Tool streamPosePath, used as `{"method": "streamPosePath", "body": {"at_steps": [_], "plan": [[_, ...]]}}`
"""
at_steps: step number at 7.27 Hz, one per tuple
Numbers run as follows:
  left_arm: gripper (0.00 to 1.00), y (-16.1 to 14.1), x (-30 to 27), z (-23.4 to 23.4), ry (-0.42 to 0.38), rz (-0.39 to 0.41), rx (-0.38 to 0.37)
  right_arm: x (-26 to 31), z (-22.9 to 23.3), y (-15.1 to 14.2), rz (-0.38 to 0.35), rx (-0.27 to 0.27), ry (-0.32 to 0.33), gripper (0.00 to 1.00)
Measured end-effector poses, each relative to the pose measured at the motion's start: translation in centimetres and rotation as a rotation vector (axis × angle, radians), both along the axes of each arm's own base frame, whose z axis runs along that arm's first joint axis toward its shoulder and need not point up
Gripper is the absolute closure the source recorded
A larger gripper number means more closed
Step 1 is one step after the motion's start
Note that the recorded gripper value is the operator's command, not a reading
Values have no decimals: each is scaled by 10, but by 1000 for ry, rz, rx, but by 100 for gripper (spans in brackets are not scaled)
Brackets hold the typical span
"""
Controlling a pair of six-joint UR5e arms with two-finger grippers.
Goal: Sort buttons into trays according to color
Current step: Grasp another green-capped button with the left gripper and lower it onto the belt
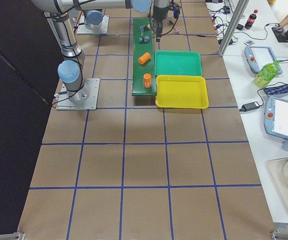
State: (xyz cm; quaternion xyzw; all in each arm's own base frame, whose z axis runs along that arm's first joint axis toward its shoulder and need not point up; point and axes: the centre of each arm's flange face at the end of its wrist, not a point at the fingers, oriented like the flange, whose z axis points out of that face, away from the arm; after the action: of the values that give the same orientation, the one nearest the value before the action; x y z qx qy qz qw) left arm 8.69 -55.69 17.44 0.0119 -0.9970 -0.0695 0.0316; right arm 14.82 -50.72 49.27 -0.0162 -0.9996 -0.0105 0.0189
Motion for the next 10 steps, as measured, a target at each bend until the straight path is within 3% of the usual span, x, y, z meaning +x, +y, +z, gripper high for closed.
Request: {"method": "streamPosePath", "body": {"at_steps": [1,4,6,8,10], "plan": [[99,2,3,-1,2,2,4,0,0,2,0,0,0,0],[100,3,6,-1,9,28,8,1,3,6,6,-7,9,0],[100,-11,11,31,-1,107,-38,2,4,9,8,1,12,0],[100,-15,-8,63,4,307,-30,2,-1,15,7,56,13,0],[100,-1,-56,82,8,516,-12,-2,-14,24,-1,174,19,0]]}}
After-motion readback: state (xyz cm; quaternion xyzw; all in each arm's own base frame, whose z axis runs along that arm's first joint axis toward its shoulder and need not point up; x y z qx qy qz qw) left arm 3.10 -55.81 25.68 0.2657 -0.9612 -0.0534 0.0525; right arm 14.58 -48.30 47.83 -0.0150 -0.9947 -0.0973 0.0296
